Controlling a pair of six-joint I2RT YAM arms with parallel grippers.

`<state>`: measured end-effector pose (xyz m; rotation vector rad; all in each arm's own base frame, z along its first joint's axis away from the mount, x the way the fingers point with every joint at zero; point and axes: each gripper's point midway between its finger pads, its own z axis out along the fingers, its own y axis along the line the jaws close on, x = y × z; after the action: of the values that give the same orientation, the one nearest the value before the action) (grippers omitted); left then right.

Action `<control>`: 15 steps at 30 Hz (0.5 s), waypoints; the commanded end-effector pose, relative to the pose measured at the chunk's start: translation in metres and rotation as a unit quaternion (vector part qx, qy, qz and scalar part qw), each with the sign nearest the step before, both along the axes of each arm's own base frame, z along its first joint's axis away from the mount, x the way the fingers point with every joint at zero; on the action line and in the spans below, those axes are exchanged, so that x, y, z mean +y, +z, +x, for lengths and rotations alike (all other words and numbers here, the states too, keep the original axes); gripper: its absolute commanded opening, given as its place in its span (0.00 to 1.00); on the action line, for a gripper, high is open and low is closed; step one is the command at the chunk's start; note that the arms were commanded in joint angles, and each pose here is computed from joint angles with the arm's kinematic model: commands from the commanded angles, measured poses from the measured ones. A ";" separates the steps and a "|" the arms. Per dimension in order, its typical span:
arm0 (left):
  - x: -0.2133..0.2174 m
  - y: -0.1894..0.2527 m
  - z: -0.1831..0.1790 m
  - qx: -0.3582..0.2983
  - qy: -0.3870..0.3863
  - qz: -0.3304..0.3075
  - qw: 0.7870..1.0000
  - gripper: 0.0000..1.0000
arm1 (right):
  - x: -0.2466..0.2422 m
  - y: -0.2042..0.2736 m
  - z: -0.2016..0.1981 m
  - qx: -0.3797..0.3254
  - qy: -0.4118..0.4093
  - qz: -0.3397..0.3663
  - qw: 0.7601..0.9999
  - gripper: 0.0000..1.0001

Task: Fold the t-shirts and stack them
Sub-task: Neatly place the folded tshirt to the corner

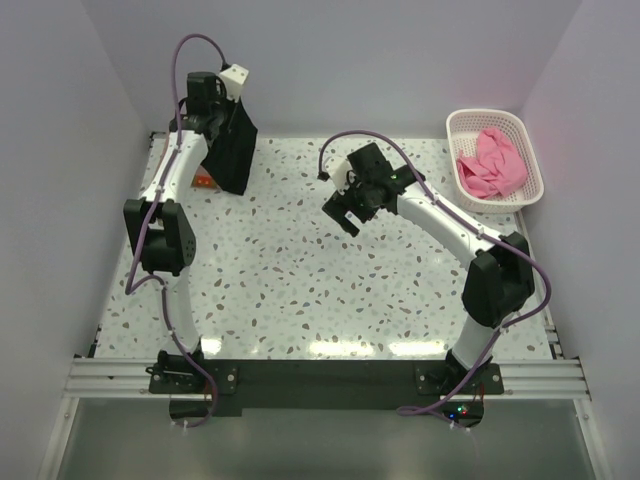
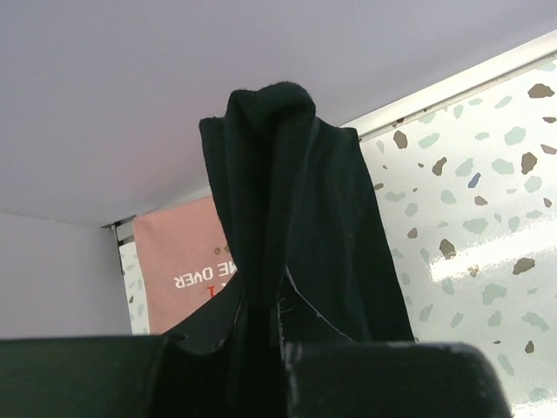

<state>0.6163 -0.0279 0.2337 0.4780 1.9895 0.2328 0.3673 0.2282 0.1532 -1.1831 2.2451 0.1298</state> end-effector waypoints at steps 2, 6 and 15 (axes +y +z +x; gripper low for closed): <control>0.004 0.086 -0.004 -0.096 -0.009 0.005 0.995 0.00 | -0.002 0.016 0.007 -0.022 -0.004 0.003 1.000 0.99; 0.009 0.092 -0.006 -0.103 -0.004 0.004 0.995 0.00 | -0.001 0.015 0.008 -0.020 -0.002 0.002 1.000 0.98; 0.026 0.075 0.001 -0.091 0.006 0.013 0.996 0.00 | 0.001 0.009 0.010 -0.014 -0.003 -0.001 1.000 0.99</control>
<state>0.6143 -0.0160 0.2472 0.4766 1.9675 0.2519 0.3679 0.2285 0.1508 -1.1879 2.2516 0.1286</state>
